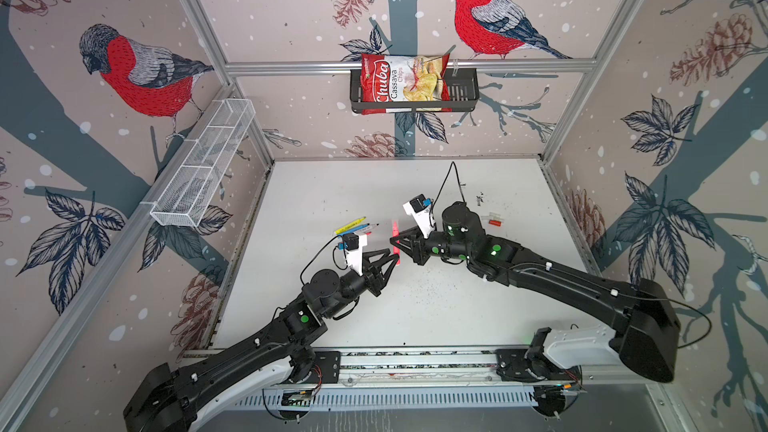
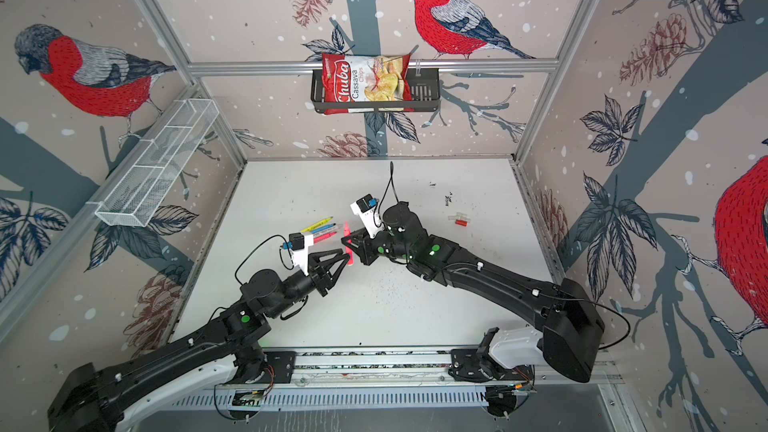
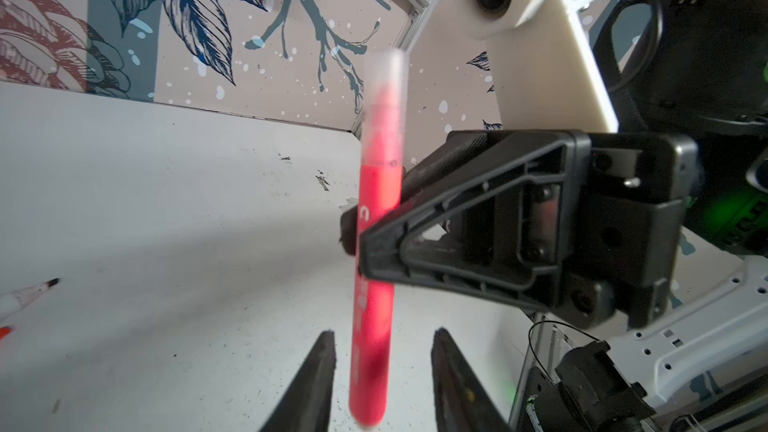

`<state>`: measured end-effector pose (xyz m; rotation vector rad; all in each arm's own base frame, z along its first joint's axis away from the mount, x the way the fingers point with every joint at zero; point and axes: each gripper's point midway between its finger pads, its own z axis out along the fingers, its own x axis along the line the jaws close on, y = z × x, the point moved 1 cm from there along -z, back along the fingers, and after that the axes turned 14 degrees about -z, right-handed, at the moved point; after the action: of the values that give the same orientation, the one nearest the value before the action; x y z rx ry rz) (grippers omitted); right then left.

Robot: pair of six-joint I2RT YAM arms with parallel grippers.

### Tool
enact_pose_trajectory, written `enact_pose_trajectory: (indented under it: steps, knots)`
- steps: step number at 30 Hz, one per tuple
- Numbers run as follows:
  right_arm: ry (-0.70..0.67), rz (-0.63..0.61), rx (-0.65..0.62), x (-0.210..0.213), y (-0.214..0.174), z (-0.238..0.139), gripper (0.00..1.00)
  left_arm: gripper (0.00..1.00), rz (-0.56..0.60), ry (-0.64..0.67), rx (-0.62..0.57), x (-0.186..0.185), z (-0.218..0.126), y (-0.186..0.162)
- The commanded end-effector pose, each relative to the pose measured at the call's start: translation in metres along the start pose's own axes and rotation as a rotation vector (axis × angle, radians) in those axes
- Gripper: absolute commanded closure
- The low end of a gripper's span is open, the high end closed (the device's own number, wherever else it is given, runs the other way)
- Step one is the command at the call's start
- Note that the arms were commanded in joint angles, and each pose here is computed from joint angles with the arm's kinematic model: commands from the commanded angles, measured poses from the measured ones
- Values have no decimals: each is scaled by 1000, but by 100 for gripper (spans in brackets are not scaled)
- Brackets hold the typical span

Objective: Insert the pens into the pen caps
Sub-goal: 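Grasp the capped pink marker with the right gripper while the left gripper releases it, then carry the capped pink marker with the right gripper toward the far table area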

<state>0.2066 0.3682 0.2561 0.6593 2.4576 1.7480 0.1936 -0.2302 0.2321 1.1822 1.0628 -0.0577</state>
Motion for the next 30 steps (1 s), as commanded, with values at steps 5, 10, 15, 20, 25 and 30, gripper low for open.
enact_pose_trajectory:
  steps: [5, 10, 15, 20, 25, 30]
  knots:
    - [-184, 59, 7, -52, 2, -11, 86, 55, 10, 99, -4, 17, -8, -2]
    - [-368, 28, 105, -101, -7, -15, 87, 55, 7, 128, -13, 24, -14, -3]
    - [-493, -58, 239, -136, -13, -9, 89, 54, 7, 135, -13, 25, -16, -3]
    - [-540, -199, 383, -160, -23, 10, 89, 54, 12, 139, -7, 24, -16, -3]
    - [-570, -392, 525, -186, -35, 26, 93, 54, 18, 142, -10, 23, -17, -2]
    - [-587, -588, 643, -215, -47, 39, 97, 54, 19, 145, -20, 22, -21, 2]
